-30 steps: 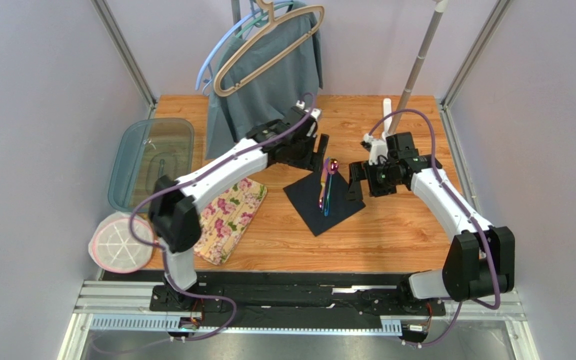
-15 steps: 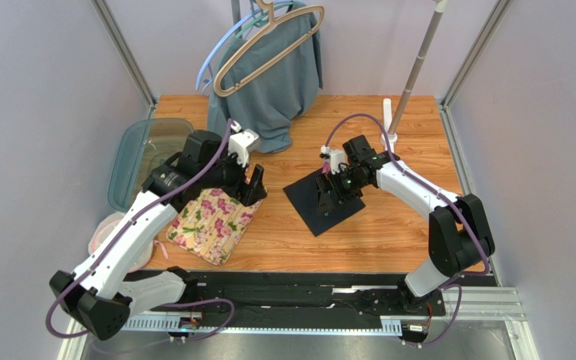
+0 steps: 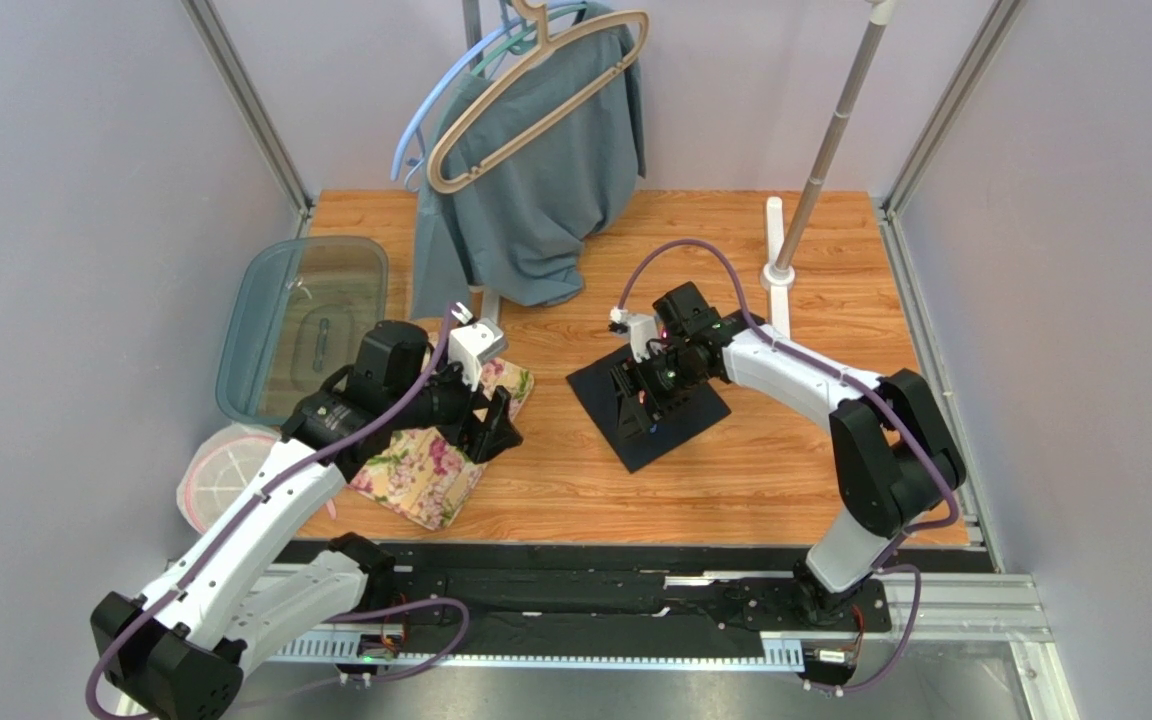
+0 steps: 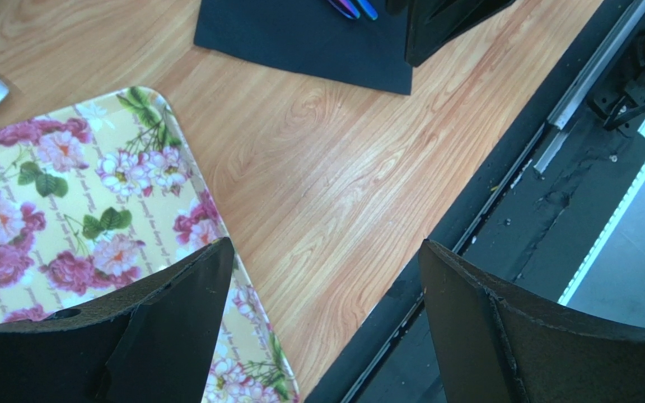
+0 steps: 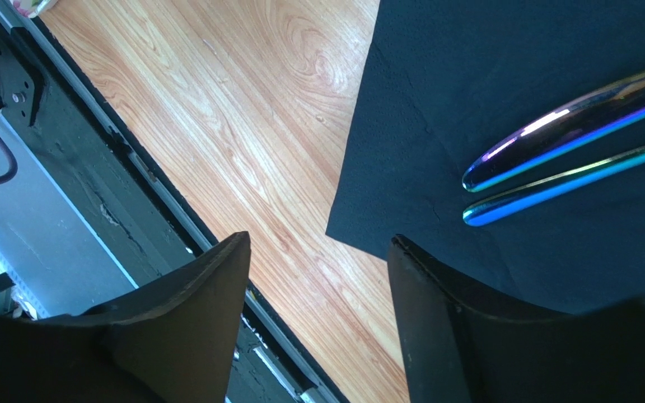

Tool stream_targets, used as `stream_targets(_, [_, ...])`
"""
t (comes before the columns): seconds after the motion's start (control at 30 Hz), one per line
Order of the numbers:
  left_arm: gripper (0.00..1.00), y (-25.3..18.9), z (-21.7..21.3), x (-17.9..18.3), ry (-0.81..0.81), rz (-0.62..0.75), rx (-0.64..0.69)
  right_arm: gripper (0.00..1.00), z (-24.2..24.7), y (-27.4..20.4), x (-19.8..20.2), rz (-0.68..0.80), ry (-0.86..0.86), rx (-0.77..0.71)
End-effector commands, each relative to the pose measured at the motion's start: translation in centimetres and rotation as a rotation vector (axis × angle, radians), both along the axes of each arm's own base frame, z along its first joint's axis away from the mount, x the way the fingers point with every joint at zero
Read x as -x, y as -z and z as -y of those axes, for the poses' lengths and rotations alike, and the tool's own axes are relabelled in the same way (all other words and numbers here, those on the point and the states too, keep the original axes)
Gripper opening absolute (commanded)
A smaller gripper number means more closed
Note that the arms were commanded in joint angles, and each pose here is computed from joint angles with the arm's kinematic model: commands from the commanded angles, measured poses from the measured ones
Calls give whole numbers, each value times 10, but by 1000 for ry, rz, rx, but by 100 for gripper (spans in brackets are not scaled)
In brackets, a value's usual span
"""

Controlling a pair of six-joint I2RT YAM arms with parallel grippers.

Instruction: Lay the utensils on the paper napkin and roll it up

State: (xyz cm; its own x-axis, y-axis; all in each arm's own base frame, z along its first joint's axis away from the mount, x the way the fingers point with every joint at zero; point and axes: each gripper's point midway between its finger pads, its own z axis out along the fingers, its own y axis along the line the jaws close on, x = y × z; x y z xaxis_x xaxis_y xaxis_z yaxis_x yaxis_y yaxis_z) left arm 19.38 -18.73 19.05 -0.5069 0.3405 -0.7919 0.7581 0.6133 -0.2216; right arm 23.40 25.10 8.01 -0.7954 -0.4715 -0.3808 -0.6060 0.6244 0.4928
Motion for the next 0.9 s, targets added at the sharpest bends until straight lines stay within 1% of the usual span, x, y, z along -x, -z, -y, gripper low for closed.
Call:
stream_targets(0.0, [89,-24,5,-11,0,128,70,62,-22,-8,-11,36,0,-65])
stream_targets(0.03, [89,-23,5,-10,2,125,72,59,-25,-7,-10,39,-7,-65])
stream_targets(0.13, [89,-19,7,-7,20,105,72,54,-27,0,-11,57,-7,-46])
stream_targets(0.2, [89,-19,8,-7,29,109,68,50,-25,7,-11,64,-10,-22])
stream_targets(0.23, [89,-16,8,-8,34,104,62,47,-25,10,-11,65,-14,-11])
stream_targets(0.3, [88,-14,8,-10,44,112,50,44,-21,21,-7,52,-18,23])
stream_targets(0.33, [87,-12,9,-9,52,108,47,39,-19,26,-6,67,-45,38])
stream_targets(0.37, [87,-11,9,-10,55,108,44,37,-16,31,-4,57,-49,54])
stream_targets(0.4, [86,-10,9,-10,62,116,40,32,-15,34,-2,52,-62,65])
stream_targets(0.43, [86,-9,9,-10,64,114,39,30,-12,38,-1,55,-81,78])
stream_targets(0.7, [85,-6,10,-14,89,129,13,28,12,65,16,21,-191,191])
stream_targets(0.87, [85,-4,10,-15,89,119,6,27,26,72,29,-3,-261,228])
